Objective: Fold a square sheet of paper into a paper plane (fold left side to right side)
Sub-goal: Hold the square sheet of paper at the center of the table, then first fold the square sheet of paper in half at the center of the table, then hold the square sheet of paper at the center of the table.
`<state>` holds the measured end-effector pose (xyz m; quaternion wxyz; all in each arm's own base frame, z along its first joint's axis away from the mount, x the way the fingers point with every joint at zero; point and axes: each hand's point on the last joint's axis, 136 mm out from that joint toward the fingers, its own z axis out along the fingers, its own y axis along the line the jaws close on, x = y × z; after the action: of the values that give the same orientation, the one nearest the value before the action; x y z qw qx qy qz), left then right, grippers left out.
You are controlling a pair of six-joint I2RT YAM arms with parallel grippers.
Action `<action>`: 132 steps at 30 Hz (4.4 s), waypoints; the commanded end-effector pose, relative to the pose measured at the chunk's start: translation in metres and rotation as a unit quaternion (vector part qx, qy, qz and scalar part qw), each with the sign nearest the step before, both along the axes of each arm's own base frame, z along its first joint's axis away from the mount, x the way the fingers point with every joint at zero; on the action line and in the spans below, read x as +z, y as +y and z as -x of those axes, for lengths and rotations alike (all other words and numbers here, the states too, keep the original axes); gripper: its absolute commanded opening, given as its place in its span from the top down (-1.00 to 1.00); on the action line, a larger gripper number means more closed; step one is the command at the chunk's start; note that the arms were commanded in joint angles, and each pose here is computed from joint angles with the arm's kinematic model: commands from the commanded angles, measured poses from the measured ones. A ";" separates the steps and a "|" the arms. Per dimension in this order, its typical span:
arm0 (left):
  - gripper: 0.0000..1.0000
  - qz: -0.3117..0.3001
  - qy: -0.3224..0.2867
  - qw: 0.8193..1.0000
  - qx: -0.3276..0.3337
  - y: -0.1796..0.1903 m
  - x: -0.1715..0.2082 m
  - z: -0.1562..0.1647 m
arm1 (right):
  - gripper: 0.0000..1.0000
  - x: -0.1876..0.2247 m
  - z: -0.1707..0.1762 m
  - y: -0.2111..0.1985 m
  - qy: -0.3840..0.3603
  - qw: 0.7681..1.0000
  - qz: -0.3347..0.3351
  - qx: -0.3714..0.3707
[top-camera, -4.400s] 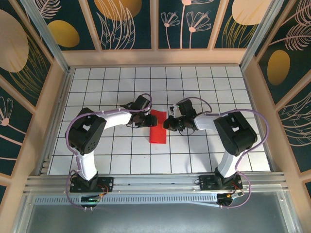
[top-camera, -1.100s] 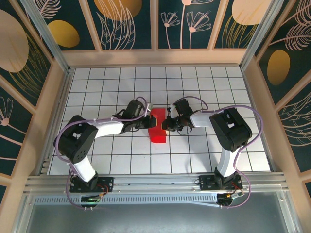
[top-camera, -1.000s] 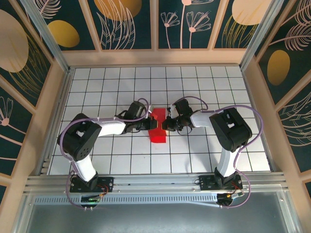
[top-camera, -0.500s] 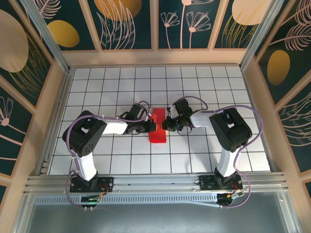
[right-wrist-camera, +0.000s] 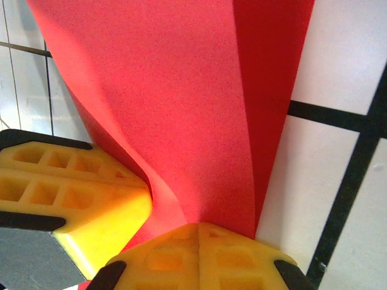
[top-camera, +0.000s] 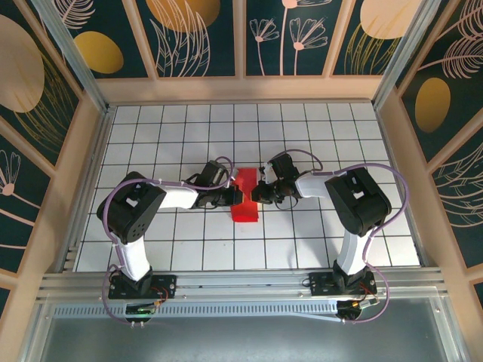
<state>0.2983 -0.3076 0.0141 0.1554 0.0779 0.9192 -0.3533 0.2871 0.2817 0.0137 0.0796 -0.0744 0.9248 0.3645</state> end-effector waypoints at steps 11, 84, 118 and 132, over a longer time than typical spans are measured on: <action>0.93 -0.052 0.026 0.998 0.001 0.015 -0.032 0.011 | 1.00 -0.003 0.002 -0.014 -0.006 0.999 0.050 -0.016; 0.89 0.018 0.004 1.000 -0.021 0.006 0.023 0.031 | 1.00 -0.035 -0.035 -0.003 0.011 0.997 0.071 -0.008; 0.89 -0.017 0.034 0.999 -0.038 0.035 -0.002 0.113 | 1.00 -0.039 -0.032 -0.004 0.011 0.996 0.085 0.004; 0.93 0.008 -0.011 1.000 -0.011 0.017 0.041 0.024 | 1.00 -0.031 -0.034 0.002 -0.001 0.997 0.073 0.010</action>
<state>0.2757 -0.2874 0.0722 0.1917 0.0769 0.9037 -0.3752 0.3326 0.3023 0.0168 0.0975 -0.0969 0.9241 0.3566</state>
